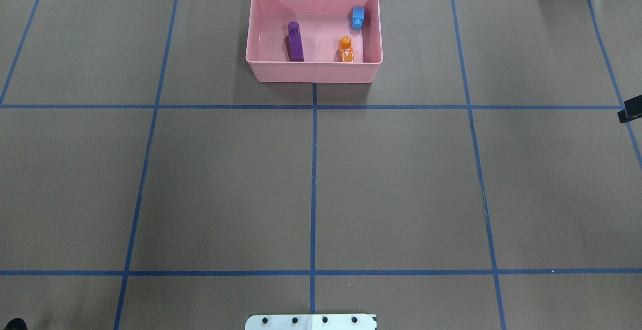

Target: Put all blocks into box

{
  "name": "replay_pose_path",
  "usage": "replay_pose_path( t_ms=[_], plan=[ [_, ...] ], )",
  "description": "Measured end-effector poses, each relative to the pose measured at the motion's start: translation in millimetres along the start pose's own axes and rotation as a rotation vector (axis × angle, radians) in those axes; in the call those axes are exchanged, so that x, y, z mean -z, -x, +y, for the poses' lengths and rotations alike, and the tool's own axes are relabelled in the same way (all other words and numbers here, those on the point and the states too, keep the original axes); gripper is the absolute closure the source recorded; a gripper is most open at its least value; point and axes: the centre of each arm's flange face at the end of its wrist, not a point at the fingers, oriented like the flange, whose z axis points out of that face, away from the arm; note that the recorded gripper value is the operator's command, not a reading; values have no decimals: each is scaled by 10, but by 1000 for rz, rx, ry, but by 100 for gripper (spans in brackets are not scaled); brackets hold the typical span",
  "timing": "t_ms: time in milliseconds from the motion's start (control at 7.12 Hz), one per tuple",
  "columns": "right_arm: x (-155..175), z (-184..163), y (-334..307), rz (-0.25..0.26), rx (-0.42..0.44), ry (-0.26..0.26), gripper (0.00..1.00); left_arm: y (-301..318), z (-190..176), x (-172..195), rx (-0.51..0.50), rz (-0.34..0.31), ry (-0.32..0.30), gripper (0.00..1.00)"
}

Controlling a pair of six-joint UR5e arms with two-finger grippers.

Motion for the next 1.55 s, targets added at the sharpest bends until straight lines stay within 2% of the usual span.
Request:
replay_pose_path(
  t_ms=[281, 421, 562, 702, 1124, 1405, 1545],
  plan=[
    [2, -5, 8, -1, 1, -1, 0, -4, -5, -83, -1, -10, 14, 14],
    [5, -10, 14, -1, 0, -2, 0, -15, -21, -139, -3, -10, 18, 23],
    [7, -13, 17, -2, 0, -2, 0, -27, -36, -165, -4, -8, 20, 39],
    [11, -14, 20, -2, 1, -3, 0, -34, -43, -176, -4, -6, 20, 46],
    [24, -8, 28, -4, 2, -6, 0, -30, -38, -188, -4, -8, 23, 43],
    [24, -5, 26, -3, 2, -5, 0, -29, -41, -188, -3, -8, 23, 46],
    [23, -4, 25, -3, 2, -5, 0, -30, -43, -188, -4, -8, 23, 64]
  ],
)
